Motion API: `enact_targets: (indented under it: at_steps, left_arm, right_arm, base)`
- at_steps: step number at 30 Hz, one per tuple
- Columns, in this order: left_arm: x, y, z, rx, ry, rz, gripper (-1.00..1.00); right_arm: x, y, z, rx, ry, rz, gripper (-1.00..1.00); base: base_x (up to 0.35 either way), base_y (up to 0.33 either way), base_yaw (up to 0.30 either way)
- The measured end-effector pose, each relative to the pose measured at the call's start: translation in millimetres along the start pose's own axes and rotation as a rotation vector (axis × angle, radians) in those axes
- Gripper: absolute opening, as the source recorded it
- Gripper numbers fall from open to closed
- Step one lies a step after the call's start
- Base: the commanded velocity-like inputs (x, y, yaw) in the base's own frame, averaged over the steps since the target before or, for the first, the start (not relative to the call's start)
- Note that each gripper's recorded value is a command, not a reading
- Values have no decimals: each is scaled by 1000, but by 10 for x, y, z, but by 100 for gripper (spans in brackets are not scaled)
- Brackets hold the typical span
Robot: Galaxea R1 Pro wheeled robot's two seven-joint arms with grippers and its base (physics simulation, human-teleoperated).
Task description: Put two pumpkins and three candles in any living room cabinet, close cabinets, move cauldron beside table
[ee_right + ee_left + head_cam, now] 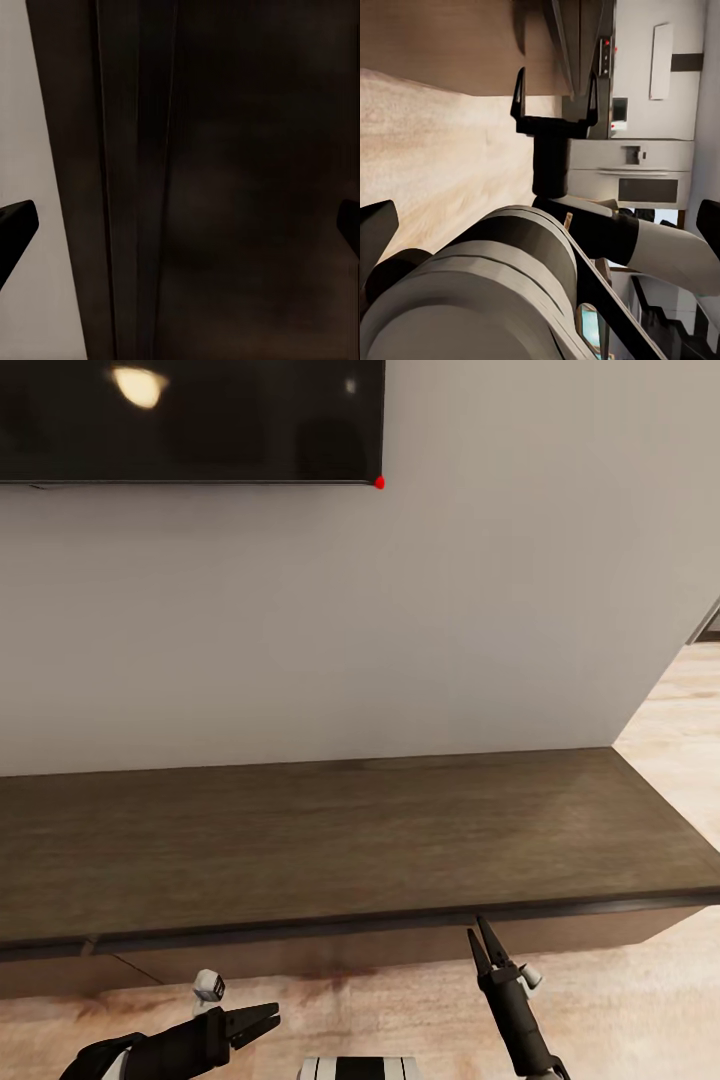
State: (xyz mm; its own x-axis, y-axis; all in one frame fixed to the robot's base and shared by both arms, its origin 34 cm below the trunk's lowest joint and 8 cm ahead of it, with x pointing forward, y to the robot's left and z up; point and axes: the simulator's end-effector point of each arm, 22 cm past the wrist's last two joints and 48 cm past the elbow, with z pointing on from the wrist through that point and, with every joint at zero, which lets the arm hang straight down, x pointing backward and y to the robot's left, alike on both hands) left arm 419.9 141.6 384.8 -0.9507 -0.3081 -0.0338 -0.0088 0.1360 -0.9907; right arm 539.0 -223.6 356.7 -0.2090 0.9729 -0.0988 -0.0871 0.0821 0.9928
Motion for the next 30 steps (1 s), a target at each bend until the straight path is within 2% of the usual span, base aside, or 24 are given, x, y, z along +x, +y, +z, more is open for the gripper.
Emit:
enact_targets:
  at_steps: [30]
  left_arm:
    - [0, 0, 0, 0, 0, 0, 100]
  right_arm:
    - [20, -11, -8, 5, 10, 8, 100]
  base:
    - [12, 0, 0]
